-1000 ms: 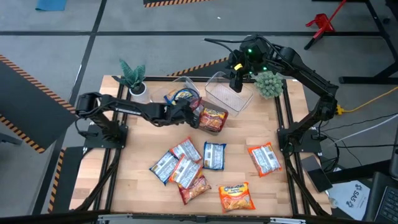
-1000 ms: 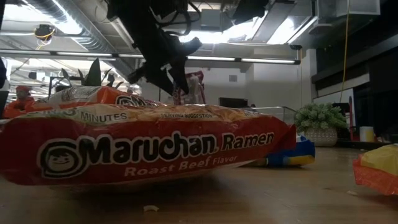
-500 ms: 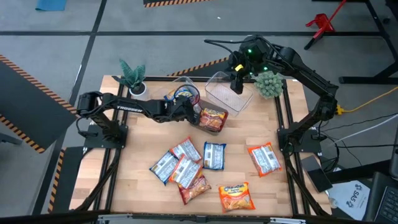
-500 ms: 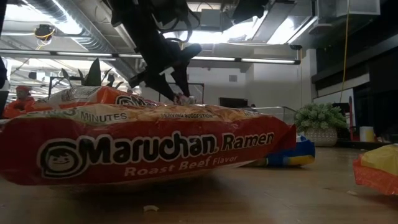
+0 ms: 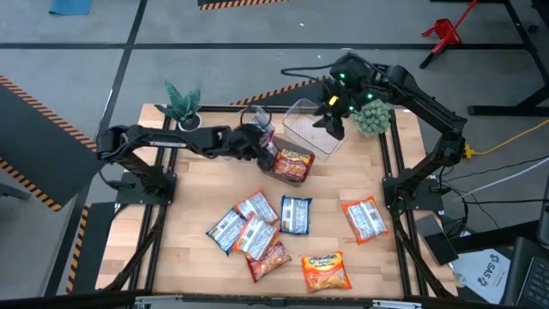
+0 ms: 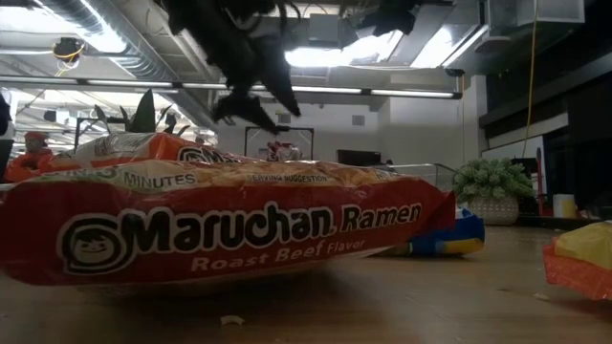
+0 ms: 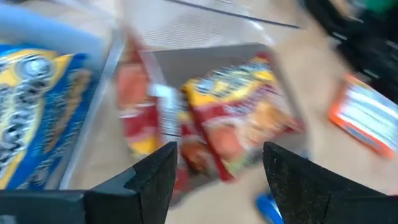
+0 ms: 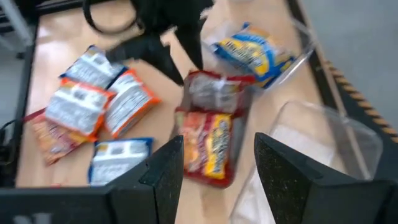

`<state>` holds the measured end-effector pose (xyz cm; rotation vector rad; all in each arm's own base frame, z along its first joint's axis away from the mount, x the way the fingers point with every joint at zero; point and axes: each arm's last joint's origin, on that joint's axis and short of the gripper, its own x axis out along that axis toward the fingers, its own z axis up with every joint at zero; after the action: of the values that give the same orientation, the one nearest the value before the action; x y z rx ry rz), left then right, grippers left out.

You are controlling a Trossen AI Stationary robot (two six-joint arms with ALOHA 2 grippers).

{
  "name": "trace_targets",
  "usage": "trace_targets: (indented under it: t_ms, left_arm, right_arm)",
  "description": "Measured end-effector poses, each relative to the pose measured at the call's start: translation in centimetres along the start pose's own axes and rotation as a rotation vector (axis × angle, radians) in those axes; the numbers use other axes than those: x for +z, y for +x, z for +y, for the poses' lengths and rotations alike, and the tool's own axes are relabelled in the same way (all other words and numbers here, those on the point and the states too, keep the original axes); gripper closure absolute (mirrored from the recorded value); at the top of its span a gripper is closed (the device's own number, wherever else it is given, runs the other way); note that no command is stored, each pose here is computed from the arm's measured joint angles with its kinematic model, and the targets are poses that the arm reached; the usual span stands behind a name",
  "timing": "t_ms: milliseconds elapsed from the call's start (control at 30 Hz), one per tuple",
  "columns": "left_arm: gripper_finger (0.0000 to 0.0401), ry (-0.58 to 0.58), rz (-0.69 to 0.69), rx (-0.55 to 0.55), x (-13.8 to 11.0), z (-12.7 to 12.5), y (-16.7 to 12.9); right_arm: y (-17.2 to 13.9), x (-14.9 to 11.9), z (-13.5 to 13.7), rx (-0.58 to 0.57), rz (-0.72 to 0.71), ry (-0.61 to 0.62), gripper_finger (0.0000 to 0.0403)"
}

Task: Sort Maruchan noodles
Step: Put the blue noodle pack into the left transparent bin

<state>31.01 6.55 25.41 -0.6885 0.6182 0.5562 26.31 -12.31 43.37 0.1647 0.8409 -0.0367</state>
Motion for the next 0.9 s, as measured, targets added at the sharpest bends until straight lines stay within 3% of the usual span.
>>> trace_targets:
  t_ms: [267, 500, 733, 900]
  left_arm:
    - [0.0171, 0.11, 0.036, -0.219, 0.6, -0.6, -5.8]
    - [0.017, 0.159, -0.037, -0.283, 0.5, -1.3, -8.9]
    - [0.017, 0.233, 0.035, -0.357, -1.1, -2.5, -9.6]
    - [0.017, 0.265, 0.068, -0.391, -2.2, -3.5, -9.8]
  right_arm:
    - [-0.1, -2.2, 2.0, 0.217, 0.216, 0.078, 0.0219]
    - [-0.4, -3.7, 8.7, 0.337, 0.284, -0.022, 0.0219]
    - [1.5, -8.0, 13.7, 0.124, 0.281, 0.045, 0.0219]
    - [7.3, -11.3, 16.9, 0.063, 0.165, 0.166, 0.0219]
